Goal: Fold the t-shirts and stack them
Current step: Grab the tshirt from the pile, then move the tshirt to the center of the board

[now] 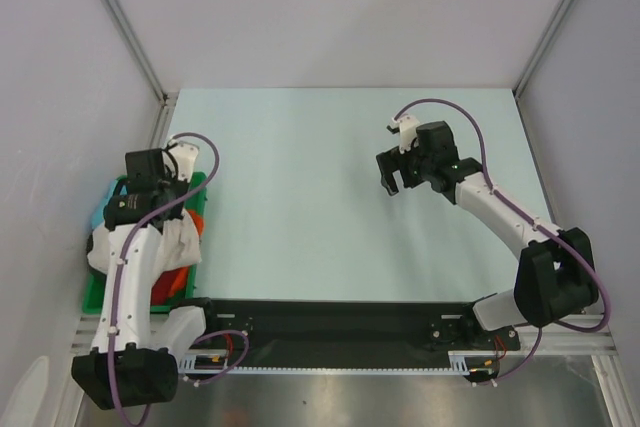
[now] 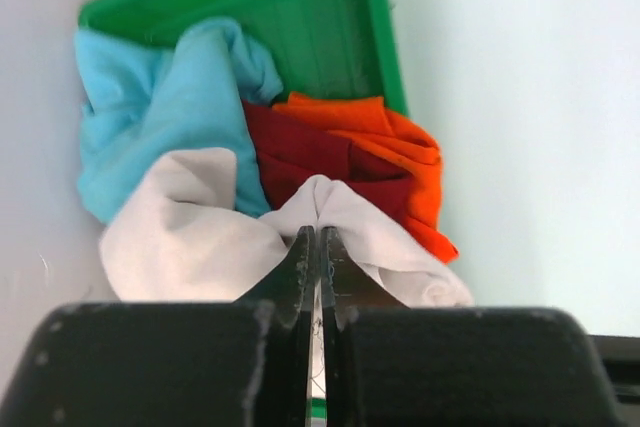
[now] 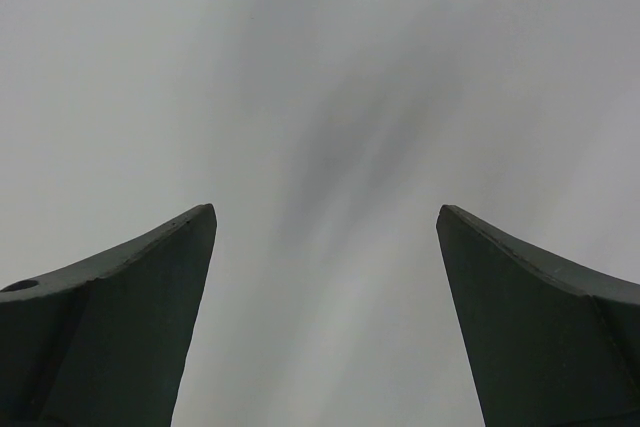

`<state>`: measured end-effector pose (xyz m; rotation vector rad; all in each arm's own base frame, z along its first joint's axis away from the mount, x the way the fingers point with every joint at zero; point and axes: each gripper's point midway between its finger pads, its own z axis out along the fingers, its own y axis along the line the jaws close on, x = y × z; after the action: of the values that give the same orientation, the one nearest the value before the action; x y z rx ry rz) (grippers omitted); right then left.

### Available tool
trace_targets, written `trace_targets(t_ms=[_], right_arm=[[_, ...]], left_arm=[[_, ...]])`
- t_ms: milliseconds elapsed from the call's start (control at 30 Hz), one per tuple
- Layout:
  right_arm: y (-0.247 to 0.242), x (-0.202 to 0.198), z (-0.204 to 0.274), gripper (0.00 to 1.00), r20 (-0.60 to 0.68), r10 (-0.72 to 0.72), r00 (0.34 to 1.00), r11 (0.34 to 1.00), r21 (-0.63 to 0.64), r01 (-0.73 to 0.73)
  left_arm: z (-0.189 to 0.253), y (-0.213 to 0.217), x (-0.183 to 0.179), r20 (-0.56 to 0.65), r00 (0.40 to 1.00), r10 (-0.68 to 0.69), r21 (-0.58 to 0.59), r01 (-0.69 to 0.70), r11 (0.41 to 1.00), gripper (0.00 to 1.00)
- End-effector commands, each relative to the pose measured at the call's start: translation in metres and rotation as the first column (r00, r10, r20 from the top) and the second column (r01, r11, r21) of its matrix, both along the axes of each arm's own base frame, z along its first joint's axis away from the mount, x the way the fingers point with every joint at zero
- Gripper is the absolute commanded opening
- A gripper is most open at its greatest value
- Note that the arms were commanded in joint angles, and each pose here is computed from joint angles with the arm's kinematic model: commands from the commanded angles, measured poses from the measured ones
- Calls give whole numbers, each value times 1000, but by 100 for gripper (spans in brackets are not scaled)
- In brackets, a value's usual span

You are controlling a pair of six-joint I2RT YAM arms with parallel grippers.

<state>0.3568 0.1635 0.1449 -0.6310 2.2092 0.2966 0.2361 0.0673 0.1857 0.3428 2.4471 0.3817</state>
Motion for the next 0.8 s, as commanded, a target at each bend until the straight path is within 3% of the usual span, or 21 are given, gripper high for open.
trace_targets(t_ms=[0, 200, 400, 433, 600, 767], right_arm=[[0, 15, 43, 100, 164, 9, 986, 1000, 9, -11], [-1, 24, 92, 100, 329, 24, 944, 999, 23, -34], [0, 24, 95, 100, 302, 25, 953, 999, 23, -34], [0, 23, 96, 100, 305, 22, 952, 999, 25, -32], [-8, 22, 98, 100, 318, 4, 948, 1000, 13, -8], [-44, 36, 112, 100, 313, -136, 940, 990, 72, 119]], left_arm=[[52, -43, 20, 158, 972, -174, -105, 192, 976, 0], [139, -65, 44, 325, 913, -247, -85, 289, 954, 0], [215, -78, 59, 479, 838, -262, -77, 337, 938, 0], [232, -92, 59, 515, 804, -298, -69, 385, 920, 0], [255, -135, 81, 541, 735, -409, -66, 522, 851, 0], [251, -208, 110, 512, 655, -555, -40, 664, 747, 0]])
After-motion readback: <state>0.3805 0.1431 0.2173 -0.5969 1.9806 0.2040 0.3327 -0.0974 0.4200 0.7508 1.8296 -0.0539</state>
